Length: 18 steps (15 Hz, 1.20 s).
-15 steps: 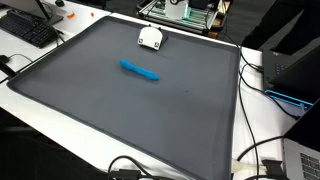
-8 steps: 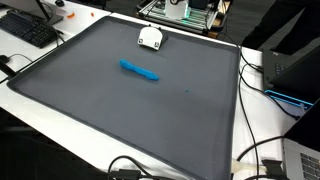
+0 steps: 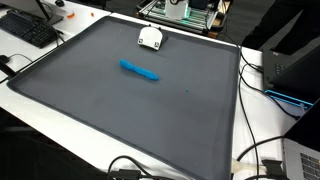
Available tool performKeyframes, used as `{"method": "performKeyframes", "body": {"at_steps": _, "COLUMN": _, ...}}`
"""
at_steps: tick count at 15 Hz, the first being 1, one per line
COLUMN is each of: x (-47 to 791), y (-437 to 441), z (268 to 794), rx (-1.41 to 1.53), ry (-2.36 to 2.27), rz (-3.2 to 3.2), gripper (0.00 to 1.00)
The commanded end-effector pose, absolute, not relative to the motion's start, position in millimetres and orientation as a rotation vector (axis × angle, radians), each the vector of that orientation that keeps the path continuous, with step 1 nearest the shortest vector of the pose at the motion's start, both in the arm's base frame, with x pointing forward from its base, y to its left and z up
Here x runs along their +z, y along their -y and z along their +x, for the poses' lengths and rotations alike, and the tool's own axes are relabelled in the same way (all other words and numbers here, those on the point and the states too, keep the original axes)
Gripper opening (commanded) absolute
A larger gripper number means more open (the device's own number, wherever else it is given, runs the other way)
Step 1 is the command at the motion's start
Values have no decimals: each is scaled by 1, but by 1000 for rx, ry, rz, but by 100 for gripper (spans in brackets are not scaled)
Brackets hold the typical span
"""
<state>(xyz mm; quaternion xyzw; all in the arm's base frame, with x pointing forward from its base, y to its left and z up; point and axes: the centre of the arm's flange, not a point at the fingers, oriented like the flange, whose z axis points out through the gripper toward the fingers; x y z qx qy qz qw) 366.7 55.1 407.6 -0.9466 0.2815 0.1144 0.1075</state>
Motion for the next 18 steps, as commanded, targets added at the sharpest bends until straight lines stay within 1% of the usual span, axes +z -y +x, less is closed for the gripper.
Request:
{"method": "performKeyframes", "body": {"at_steps": 1, "x": 366, "y": -58, "z": 368, "rx": 339, "ry": -1079, "rz": -2642, "gripper": 100}}
{"method": "performKeyframes", "body": {"at_steps": 10, "x": 301, "y": -39, "z": 383, "rx": 264, "ry": -1625, "rz": -2366, "gripper": 100}}
{"method": "performKeyframes", "body": {"at_steps": 18, "x": 263, "y": -24, "z": 382, "rx": 338, "ry": -1694, "rz": -2404, "gripper": 100}}
